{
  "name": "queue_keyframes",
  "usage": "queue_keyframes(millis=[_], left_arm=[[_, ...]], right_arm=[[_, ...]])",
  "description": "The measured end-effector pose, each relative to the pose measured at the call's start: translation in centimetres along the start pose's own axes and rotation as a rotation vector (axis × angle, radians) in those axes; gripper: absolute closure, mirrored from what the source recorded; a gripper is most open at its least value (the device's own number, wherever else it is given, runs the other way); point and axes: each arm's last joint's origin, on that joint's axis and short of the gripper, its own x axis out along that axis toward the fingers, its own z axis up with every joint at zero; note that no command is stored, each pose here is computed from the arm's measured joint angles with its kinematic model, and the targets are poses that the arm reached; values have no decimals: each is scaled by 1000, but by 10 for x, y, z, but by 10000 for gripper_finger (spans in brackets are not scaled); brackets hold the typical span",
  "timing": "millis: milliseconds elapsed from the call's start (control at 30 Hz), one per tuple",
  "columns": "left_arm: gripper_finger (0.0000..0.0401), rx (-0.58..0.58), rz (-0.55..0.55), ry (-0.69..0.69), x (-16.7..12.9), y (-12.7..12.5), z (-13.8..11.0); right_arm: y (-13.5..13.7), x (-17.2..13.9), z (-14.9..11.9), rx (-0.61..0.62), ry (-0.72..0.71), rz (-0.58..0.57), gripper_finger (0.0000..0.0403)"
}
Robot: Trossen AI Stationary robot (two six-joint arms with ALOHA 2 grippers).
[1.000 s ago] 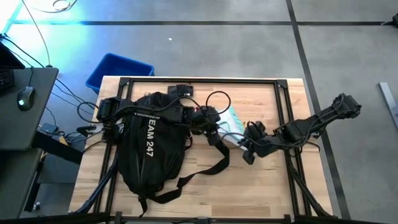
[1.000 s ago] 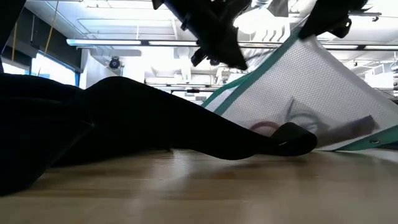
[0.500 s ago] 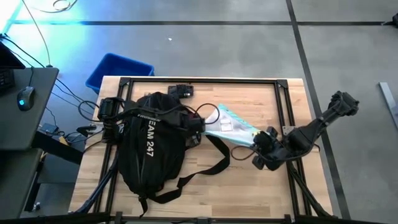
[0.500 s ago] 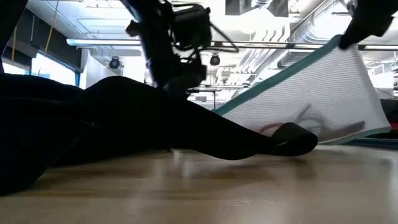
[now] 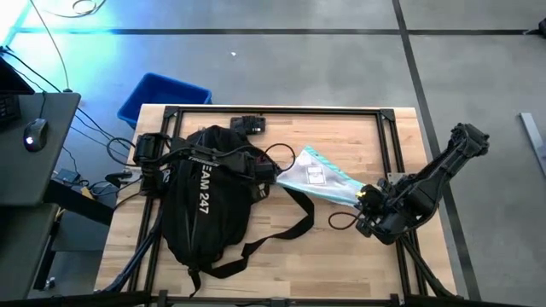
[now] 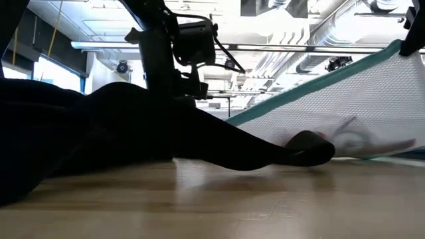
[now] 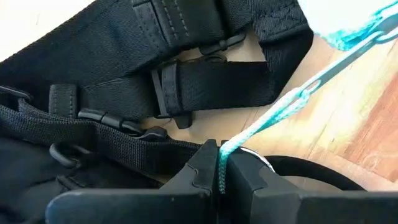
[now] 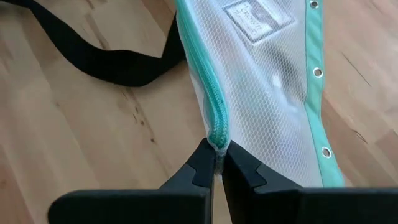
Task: Unpack backpack
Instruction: Close the transparent zip bag, then put the transparent zip bag into the black backpack
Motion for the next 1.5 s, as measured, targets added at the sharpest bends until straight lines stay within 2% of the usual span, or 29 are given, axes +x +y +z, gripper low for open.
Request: queue_keyframes(millis=[200,300,400,600,700,800,1000,1100,1267,1400,1500], left_arm=[[401,10,-80,0,-9,-6,-2],[401,6,-104,-18,-20,-9,-4],[401,-14,-120,-40,-27,-11,-5],[401,-44,-135,-61,-30,-15,-4],[401,-61,-157,-86,-30,-16,-1],[401,-102,-224,-117,-31,-20,3],[385,-116,-390,-89,-44,-25,9],[351,-94,-472,-121,-71,-22,15],[286,-141,-503,-74,-124,-5,7],[267,-310,-451,52,-163,7,-26],[276,-375,-260,158,-178,16,-59]], right_arm=[[-1,0,1,-66,12,-5,400],[0,-4,6,-153,65,27,375],[1,-13,13,-247,98,66,323],[12,-31,27,-428,12,191,193],[24,-27,30,-394,-81,252,141],[31,-9,27,-301,-147,228,110],[25,15,19,-87,-159,117,108],[24,16,21,-65,-179,104,115],[22,20,30,-71,-204,89,121],[20,27,48,-93,-234,97,122],[17,32,66,-124,-286,101,123]])
